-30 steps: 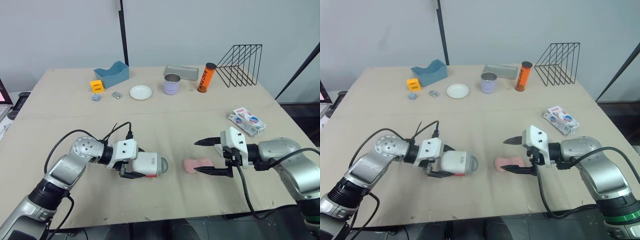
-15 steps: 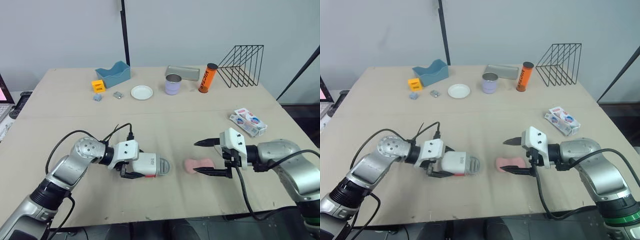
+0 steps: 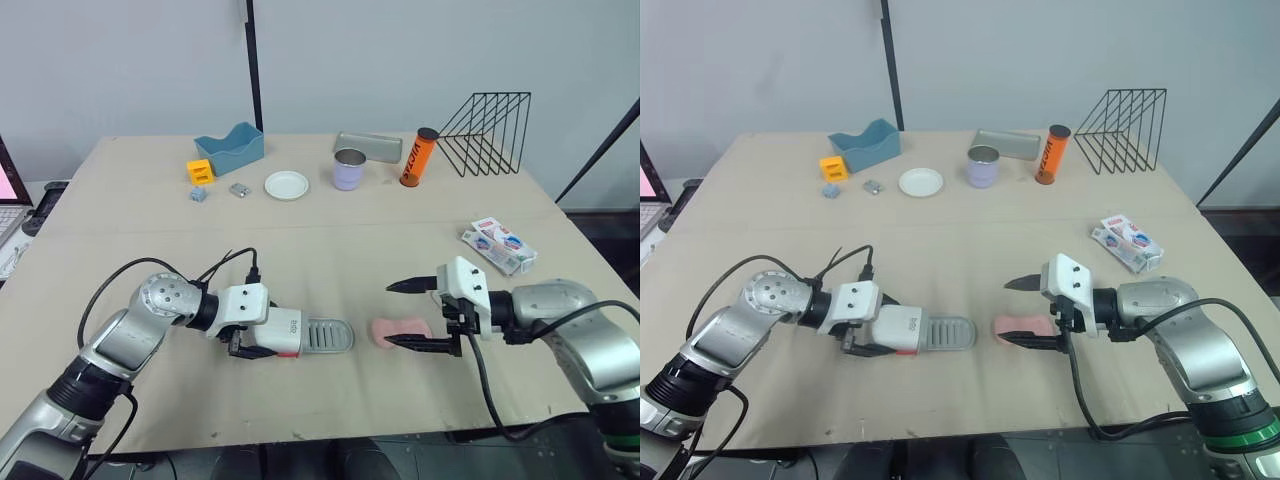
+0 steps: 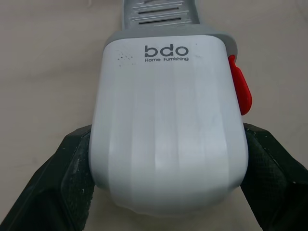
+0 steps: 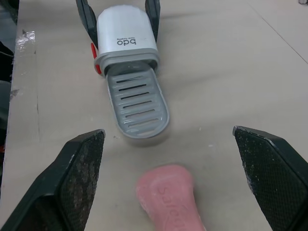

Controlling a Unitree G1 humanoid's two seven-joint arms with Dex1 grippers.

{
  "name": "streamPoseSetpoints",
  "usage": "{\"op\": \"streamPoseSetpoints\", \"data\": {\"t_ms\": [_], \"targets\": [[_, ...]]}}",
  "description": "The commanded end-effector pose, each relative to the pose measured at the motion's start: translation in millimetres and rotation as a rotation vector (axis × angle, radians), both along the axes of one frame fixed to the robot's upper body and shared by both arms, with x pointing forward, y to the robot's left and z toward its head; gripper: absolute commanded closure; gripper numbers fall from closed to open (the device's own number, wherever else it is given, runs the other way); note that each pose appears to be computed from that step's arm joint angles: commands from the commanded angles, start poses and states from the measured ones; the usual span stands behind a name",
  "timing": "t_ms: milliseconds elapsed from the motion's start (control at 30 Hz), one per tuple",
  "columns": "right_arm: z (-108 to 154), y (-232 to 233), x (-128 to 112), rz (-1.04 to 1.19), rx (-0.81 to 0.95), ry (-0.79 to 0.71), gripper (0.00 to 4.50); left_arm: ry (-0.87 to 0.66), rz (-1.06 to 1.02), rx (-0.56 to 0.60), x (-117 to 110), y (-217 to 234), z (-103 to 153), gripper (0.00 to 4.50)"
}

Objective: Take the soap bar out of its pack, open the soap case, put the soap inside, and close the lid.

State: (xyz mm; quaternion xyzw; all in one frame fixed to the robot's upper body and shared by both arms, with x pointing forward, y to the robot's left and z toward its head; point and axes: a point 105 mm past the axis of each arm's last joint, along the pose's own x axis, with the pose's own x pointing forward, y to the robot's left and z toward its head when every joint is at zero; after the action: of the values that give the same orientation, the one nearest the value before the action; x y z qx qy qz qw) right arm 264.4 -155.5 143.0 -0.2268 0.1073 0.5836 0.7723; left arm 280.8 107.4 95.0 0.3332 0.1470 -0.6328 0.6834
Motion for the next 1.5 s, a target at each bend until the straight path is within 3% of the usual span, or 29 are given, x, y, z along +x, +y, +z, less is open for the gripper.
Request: {"op": "streamPoseSetpoints", "data": {"t_ms": [33, 533, 867, 933, 1500], "targets": [[6, 1, 1, 0.011, -0.004, -0.037, 0.08, -0.066, 0.027, 0.001, 4, 13, 13, 1.0], [6, 3, 3, 0.035, -0.008, -0.033, 0.08, -0.016, 0.13, 0.031, -9, 71, 12, 1.0], [5, 5, 5, 0.046, -0.011, -0.031, 0.08, -0.003, 0.129, 0.01, -9, 67, 2, 1.0], [6, 4, 6, 0.046, -0.013, -0.032, 0.0, 0.001, 0.128, 0.006, -10, 67, 1, 0.0], [5, 5, 6, 0.047, -0.018, -0.034, 0.0, 0.01, 0.132, -0.003, -14, 77, 10, 0.0]]}}
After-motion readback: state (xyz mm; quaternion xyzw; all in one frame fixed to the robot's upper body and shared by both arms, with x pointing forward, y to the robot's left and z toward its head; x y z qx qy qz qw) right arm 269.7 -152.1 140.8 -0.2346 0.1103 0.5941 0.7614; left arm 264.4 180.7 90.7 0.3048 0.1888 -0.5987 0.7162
